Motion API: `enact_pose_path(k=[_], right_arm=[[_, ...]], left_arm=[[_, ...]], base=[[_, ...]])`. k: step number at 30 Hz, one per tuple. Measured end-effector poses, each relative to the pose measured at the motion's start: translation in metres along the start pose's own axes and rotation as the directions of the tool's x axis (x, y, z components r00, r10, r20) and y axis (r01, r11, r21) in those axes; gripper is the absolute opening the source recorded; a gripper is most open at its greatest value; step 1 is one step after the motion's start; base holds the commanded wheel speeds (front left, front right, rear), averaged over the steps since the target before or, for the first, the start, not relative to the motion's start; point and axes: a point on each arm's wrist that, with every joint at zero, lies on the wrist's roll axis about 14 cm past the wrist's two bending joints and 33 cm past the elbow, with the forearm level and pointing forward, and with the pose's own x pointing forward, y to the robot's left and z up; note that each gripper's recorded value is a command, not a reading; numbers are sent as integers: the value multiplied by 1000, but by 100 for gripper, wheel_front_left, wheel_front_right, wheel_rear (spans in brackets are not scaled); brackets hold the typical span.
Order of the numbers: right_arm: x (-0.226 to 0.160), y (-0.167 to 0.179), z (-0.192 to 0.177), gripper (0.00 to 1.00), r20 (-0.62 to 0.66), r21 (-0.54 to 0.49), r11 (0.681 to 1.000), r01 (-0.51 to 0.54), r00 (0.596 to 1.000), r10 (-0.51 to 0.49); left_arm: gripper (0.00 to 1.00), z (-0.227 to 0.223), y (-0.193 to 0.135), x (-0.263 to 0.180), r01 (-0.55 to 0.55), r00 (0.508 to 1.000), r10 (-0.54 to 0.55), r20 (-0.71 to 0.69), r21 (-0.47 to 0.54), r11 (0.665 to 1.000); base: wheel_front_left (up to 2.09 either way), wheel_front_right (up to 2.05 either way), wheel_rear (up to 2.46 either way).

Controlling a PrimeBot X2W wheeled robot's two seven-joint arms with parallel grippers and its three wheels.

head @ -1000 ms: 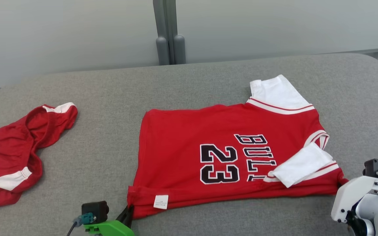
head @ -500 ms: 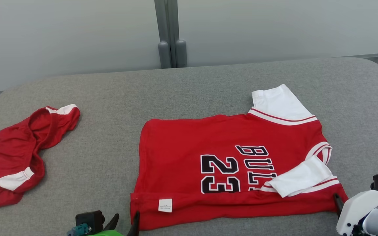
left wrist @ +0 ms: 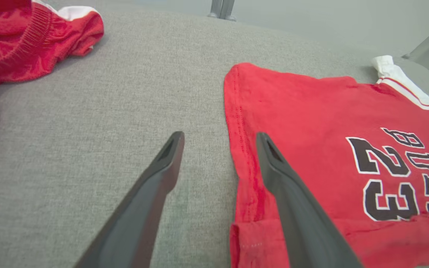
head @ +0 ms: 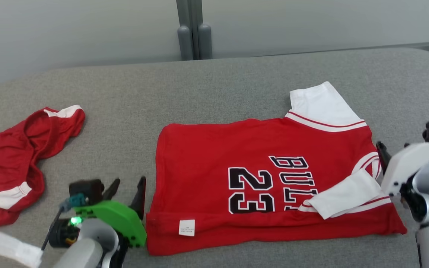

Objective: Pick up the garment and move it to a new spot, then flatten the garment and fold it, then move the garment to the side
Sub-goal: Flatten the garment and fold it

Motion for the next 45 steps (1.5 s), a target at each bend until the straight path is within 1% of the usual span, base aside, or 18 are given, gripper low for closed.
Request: enact_pose_path(k=[3, 6, 9, 14, 23, 26, 30, 33, 34, 35, 36, 42, 45], right_arm=[[23, 14, 24, 100, 1, -25, 999, -38, 999, 39], [46, 22, 41, 100, -6, -30, 998, -59, 998, 58], [69, 30, 52, 100, -23, -45, 997, -69, 997, 68], [103, 37, 67, 100, -12, -69, 995, -73, 997, 73], [149, 47, 52, 100, -64, -91, 992, -92, 994, 86], [159, 48, 46, 100, -76, -98, 991, -96, 993, 89], [168, 53, 39, 100, -87, -105, 989, -108, 991, 99], [174, 50, 33, 100, -109, -114, 988, -104, 990, 91], [176, 49, 32, 100, -116, -122, 987, -101, 989, 87], [178, 48, 31, 100, -123, -131, 986, -100, 989, 84], [180, 48, 30, 100, -128, -137, 986, -98, 989, 80], [196, 37, 30, 100, -137, -136, 989, -64, 990, 45], [205, 35, 25, 100, -151, -116, 992, -54, 988, 36]], left_arm=[[100, 19, -7, 26, 20, 1000, -20, -14, 19, 1000], [100, 26, -16, 50, 42, 998, -41, -57, 28, 999], [100, 32, -15, 72, 36, 996, -32, -88, 43, 998], [100, 26, -14, 102, 27, 989, -19, -150, 52, 998], [100, 5, -19, 140, 44, 976, -33, -214, 44, 998], [100, -4, -18, 146, 40, 972, -29, -233, 45, 998], [100, -6, -13, 152, 23, 975, -11, -223, 52, 998], [100, -7, -12, 157, 25, 974, -8, -225, 76, 997], [47, -9, -13, 158, 32, 973, -13, -230, 77, 996], [20, -9, -13, 160, 35, 973, -16, -230, 77, 996], [0, -10, -14, 161, 39, 973, -20, -228, 78, 996], [0, -17, -16, 163, 57, 971, -37, -237, 77, 995], [0, -19, -15, 165, 62, 973, -44, -229, 75, 995]], base=[[0, 0, 0], [0, 0, 0], [0, 0, 0], [0, 0, 0], [0, 0, 0], [0, 0, 0], [0, 0, 0], [0, 0, 0], [0, 0, 0], [0, 0, 0], [0, 0, 0], [0, 0, 0], [0, 0, 0]])
